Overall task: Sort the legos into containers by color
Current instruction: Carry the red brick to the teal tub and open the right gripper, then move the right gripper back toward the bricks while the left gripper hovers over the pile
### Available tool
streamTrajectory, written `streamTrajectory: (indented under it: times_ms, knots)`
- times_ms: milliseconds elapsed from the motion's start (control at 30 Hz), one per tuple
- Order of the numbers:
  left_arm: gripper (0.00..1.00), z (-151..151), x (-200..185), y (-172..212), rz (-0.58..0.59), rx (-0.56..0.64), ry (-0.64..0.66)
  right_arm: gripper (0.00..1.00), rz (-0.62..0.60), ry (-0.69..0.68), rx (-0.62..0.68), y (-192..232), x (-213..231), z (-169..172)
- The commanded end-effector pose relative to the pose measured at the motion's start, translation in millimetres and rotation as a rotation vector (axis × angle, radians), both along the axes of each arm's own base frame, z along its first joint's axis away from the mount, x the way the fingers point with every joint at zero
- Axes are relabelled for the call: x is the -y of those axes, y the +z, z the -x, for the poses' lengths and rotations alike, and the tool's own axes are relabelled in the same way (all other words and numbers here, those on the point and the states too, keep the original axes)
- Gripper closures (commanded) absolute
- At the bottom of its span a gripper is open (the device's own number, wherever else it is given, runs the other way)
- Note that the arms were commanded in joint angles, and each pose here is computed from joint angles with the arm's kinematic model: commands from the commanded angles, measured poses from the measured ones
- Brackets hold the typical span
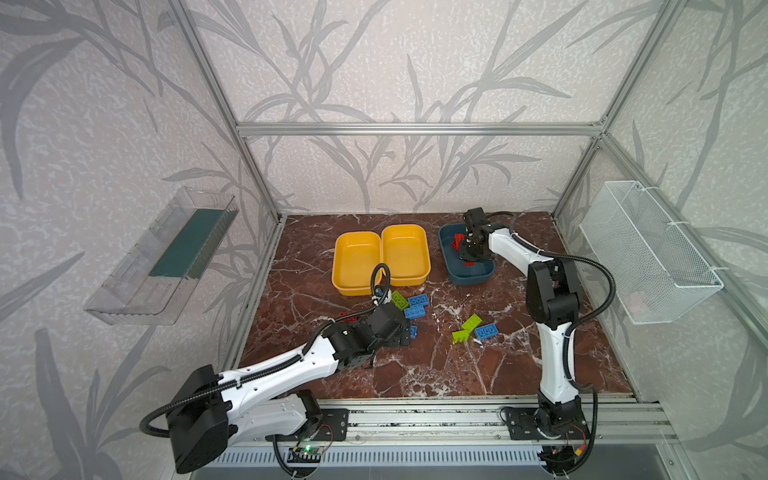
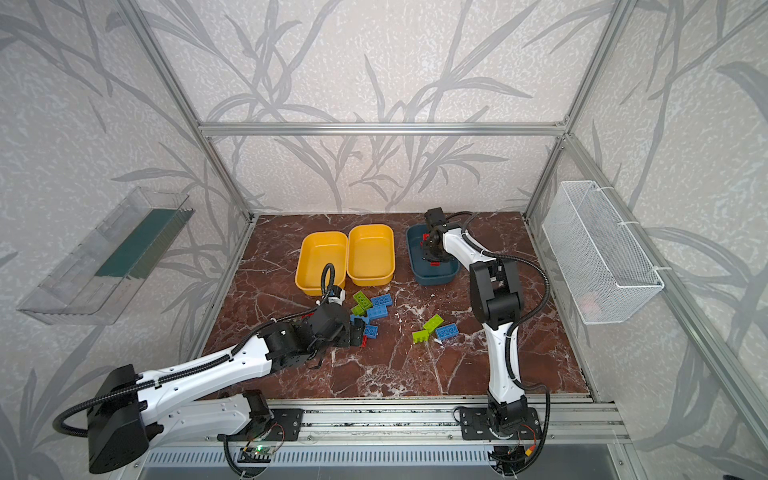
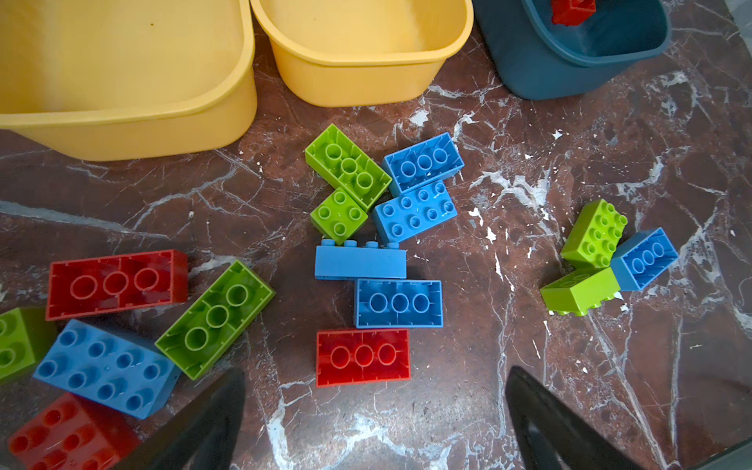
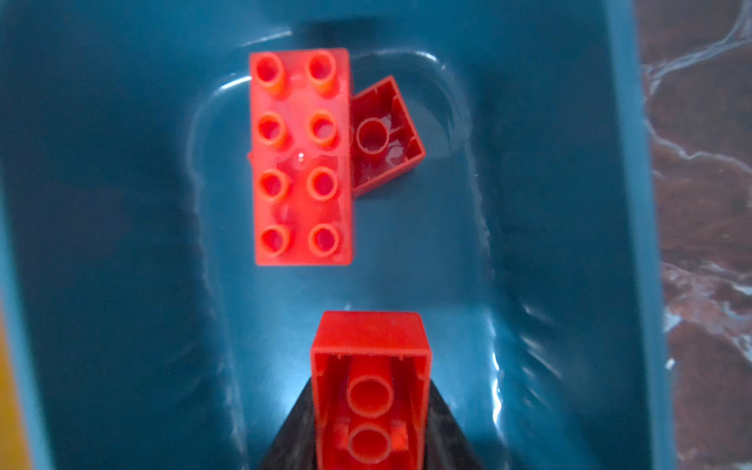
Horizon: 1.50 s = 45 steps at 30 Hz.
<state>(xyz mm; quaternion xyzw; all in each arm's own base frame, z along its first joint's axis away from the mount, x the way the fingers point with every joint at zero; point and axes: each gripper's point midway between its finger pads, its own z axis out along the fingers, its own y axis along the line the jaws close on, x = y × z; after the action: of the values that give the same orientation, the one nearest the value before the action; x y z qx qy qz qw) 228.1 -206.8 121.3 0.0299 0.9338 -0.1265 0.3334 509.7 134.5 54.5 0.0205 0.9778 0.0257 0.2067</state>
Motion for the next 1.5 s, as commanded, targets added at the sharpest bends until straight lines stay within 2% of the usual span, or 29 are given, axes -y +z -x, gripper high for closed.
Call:
streamTrajectory:
  times_ms: [0, 67, 167, 300, 467, 567, 700, 900, 1033, 1233, 1467]
  knots:
    - [0.01, -4, -3, -2, -0.016, -0.005, 0.026, 0.52, -0.021, -0.009, -0.053, -6, 1, 3]
    - [0.01, -4, -3, -7, -0.026, -0.013, 0.020, 0.35, -0.026, -0.008, -0.057, -6, 0, 4]
    - [0.01, -4, -5, -15, -0.060, -0.020, 0.012, 0.25, -0.048, -0.006, -0.037, 5, -3, 7]
    - [0.01, -4, -11, -25, -0.118, -0.024, 0.007, 0.00, -0.092, 0.004, 0.011, 32, -7, 17]
    - [0.01, -1, -16, -34, -0.184, -0.038, -0.029, 0.01, -0.109, -0.010, 0.060, 74, -6, 48]
    - [0.01, 1, -17, -42, -0.188, -0.046, -0.039, 0.01, -0.152, 0.006, 0.095, 99, -10, 78]
    - [0.01, 6, -8, -54, -0.157, -0.074, -0.083, 0.01, -0.139, 0.064, 0.138, 129, -16, 131]
    - [0.01, 9, -2, -71, -0.183, -0.112, -0.151, 0.01, -0.118, 0.164, 0.124, 134, -17, 219]
    - [0.01, 7, -1, -79, -0.169, -0.135, -0.165, 0.01, -0.142, 0.155, 0.109, 122, -4, 268]
    - [0.01, 4, 4, -90, -0.154, -0.167, -0.177, 0.01, -0.173, 0.121, 0.155, 117, 13, 301]
    - [0.02, 4, 12, -105, -0.161, -0.210, -0.200, 0.01, -0.192, 0.126, 0.161, 123, 12, 305]
